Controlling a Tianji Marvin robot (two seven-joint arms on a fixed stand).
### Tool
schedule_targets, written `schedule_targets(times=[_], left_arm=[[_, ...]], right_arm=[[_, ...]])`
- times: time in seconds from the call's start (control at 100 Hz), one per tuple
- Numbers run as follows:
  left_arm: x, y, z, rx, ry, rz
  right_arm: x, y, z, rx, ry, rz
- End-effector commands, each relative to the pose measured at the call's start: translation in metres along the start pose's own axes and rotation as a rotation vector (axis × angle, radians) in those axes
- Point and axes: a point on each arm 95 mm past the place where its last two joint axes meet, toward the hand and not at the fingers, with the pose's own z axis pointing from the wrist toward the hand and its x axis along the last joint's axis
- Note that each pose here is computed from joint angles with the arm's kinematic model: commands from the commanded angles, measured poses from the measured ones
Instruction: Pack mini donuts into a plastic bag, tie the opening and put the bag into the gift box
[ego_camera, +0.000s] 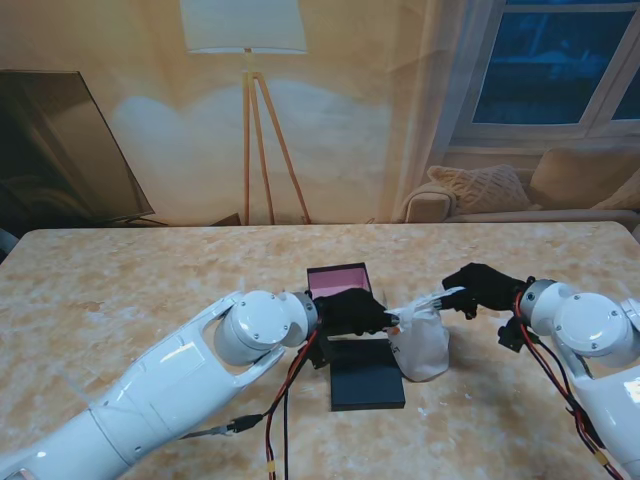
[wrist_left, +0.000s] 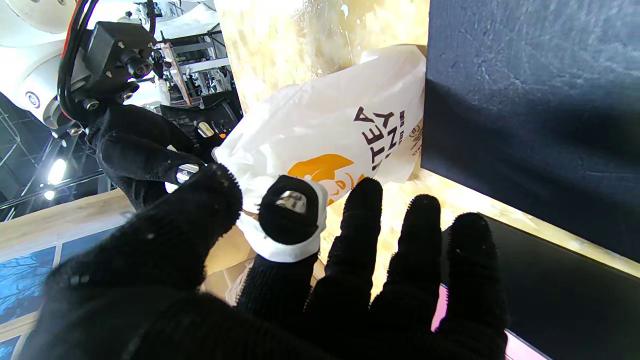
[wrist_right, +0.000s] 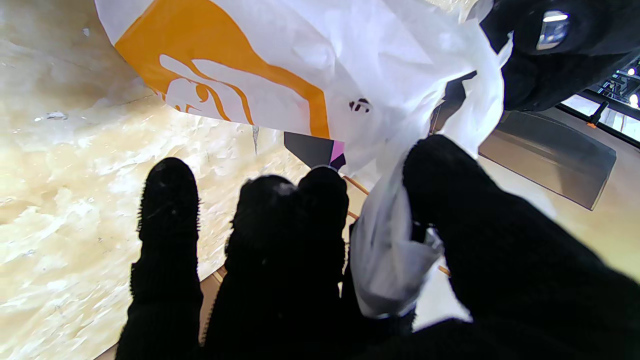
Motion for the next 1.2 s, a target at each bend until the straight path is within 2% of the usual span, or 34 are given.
schedule_targets(times=[0.0, 1.19], left_arm=[[-0.006, 0.001, -0.001, -0.012, -0.014, 0.0], [-0.015, 0.002, 0.0, -0.018, -0.037, 0.025]], right_arm=[[-0.002, -0.005, 0.0, 0.015, -0.008, 0.009], [-0.013, -0.003, -0.001, 0.004, -0.045, 0.012]])
